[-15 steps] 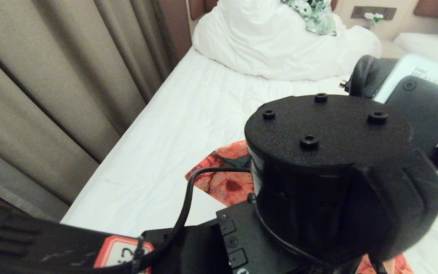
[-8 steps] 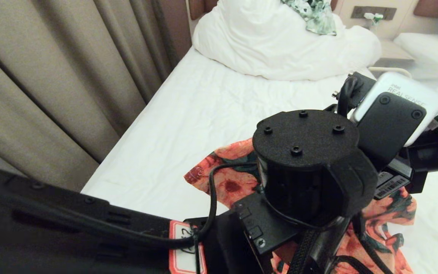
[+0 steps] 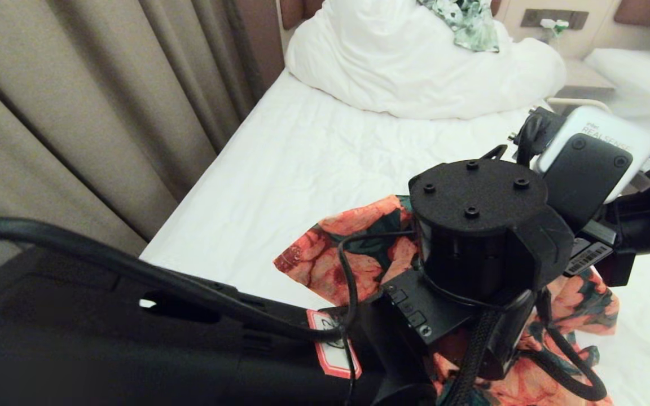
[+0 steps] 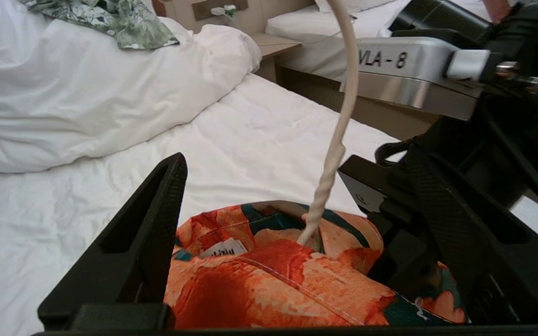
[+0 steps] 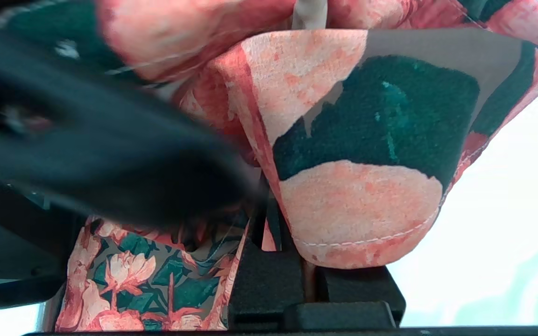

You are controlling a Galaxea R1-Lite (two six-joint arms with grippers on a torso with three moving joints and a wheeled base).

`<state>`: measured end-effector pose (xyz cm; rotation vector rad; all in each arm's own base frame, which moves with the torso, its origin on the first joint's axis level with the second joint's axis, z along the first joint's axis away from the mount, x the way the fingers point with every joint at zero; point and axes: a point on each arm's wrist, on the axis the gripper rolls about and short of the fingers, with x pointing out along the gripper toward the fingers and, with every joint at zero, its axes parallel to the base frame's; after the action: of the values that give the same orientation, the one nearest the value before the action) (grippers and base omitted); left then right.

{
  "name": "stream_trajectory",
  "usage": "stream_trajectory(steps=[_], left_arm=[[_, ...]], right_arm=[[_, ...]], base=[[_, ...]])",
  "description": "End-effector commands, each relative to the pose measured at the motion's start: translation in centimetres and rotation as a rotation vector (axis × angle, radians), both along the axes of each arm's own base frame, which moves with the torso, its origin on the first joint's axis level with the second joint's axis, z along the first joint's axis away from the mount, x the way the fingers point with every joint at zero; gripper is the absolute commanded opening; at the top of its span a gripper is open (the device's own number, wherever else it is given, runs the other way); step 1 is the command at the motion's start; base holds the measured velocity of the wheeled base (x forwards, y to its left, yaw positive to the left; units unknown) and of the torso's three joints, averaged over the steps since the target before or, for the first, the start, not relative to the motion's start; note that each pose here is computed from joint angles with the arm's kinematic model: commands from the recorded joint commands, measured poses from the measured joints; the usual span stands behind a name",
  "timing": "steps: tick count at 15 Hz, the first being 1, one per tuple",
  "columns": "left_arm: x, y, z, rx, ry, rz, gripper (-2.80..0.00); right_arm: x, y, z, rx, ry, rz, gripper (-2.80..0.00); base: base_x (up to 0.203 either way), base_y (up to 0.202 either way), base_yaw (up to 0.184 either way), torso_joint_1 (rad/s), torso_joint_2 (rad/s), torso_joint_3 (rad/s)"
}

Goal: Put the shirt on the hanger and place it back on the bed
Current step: Hook the other side of the shirt onto the hanger, then take the clothes hanger out of the clothes

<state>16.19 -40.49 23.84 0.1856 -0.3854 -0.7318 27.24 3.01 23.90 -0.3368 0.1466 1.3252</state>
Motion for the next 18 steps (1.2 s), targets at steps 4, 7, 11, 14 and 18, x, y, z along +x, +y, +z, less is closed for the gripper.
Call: stream_trajectory(steps=[4,7,11,14,18], left_arm=[[0.64,-0.49,-0.65,0.005,-0.001,0.013,0.00],[0.73,-0.76,-0.67,-0.002,-0.005,0.007,0.00],[0.89,-1.12,-0.48,-0.018,-0.010,0.007,-2.80],[0.91,-1.11,-0.48,-0.019,-0.010,0.008,-2.80],[0.85,-1.04,-0.41,-0.021,-0.009,0.008,-2.80]], right_arm=[[0.00,0.02,0.00,0.004,-0.002,0.006,-2.80],[0.00,-0.03,-0.01,0.004,-0.001,0.005,-2.80],[0.03,-0.07,0.02,0.005,0.001,0.004,-2.80],[0.01,-0.15,0.05,0.005,0.001,0.001,-2.80],[0.03,-0.07,0.17,0.005,-0.004,0.004,-2.80]], base=[[0.000,0.000,0.000,0.000,0.00,0.000],[0.000,0.000,0.000,0.000,0.00,0.000],[0.000,0.000,0.000,0.000,0.00,0.000],[0.000,0.000,0.000,0.000,0.00,0.000],[0.000,0.000,0.000,0.000,0.00,0.000]])
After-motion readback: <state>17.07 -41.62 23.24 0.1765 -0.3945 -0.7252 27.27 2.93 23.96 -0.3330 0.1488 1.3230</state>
